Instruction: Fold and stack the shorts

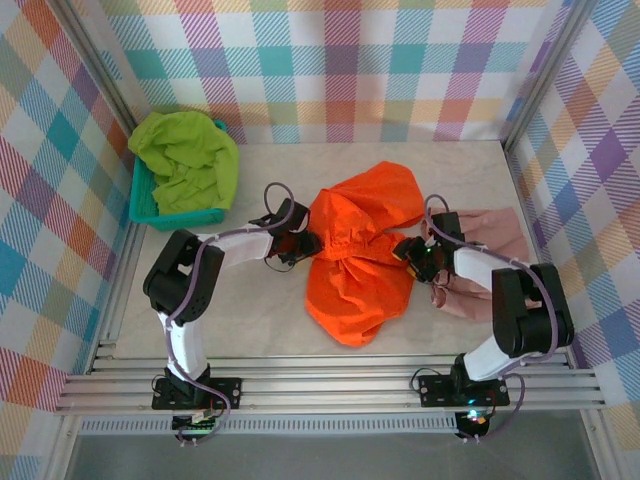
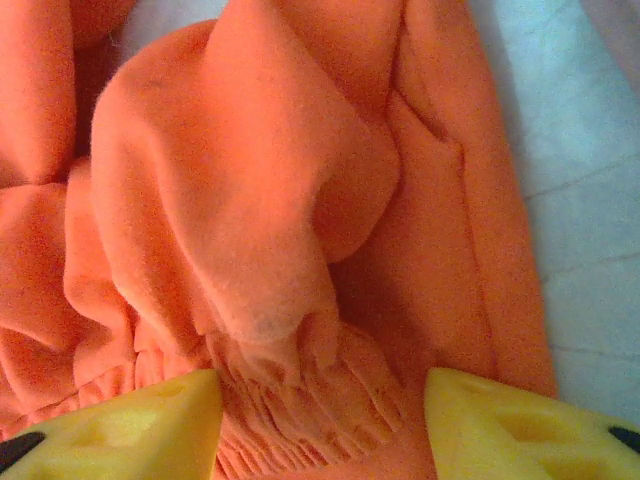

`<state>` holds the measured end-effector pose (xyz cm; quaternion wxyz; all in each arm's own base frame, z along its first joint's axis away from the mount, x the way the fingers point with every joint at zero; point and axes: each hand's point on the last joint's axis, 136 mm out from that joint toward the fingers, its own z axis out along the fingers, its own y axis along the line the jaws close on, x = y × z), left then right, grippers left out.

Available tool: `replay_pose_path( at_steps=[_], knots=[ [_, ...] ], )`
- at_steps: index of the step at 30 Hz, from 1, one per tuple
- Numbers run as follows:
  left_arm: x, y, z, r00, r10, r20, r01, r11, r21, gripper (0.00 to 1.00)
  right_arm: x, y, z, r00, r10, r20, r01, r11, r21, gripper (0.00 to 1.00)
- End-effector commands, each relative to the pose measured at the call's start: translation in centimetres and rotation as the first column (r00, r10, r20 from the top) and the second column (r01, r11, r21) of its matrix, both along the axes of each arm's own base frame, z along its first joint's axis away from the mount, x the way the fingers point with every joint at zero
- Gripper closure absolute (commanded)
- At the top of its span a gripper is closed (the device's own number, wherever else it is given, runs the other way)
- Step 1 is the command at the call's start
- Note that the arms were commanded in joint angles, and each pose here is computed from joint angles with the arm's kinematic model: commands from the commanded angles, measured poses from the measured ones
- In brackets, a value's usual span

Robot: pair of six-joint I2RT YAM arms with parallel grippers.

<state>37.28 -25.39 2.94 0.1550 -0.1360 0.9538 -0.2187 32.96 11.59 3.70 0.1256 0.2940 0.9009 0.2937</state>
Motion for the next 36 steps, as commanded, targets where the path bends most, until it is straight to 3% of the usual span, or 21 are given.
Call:
replay_pose_path(
  at_steps=[1,8,12,18,23,27,36],
  knots=[
    [0.6,-1.0,-1.7,1.0,-0.01,-0.013,0.01,1.0,-0.01,0.57,1.6,0.7,0.9,0.998,0.038,0.048,-0.039,0.999,0.018,0.48],
    [1.5,-1.7,-0.6,1.0,-0.017,0.009,0.017,0.999,-0.029,0.75,2.1,0.8,0.6,0.997,0.063,0.052,-0.064,0.998,0.009,0.67],
    [2.0,-1.6,0.8,0.999,-0.023,0.038,0.023,1.0,-0.013,1.0,2.2,0.8,0.9,0.995,0.08,0.06,-0.08,0.997,-0.003,0.84],
    [4.0,0.7,6.6,0.988,0.022,0.154,-0.021,1.0,-0.01,1.0,2.8,0.6,4.5,0.982,0.127,0.137,-0.122,0.991,-0.049,1.0],
    [4.9,4.5,12.6,0.97,0.067,0.234,-0.067,0.998,-0.008,1.0,3.3,0.8,10.0,0.953,0.161,0.257,-0.148,0.986,-0.071,1.0],
    [5.9,7.5,17.9,0.941,0.12,0.316,-0.115,0.993,-0.035,1.0,3.0,2.1,14.1,0.923,0.179,0.34,-0.186,0.982,-0.012,1.0],
    [9.3,14.2,30.0,0.847,0.227,0.48,-0.214,0.973,-0.084,1.0,1.1,9.5,20.3,0.864,0.251,0.437,-0.325,0.94,0.102,1.0]
  ],
)
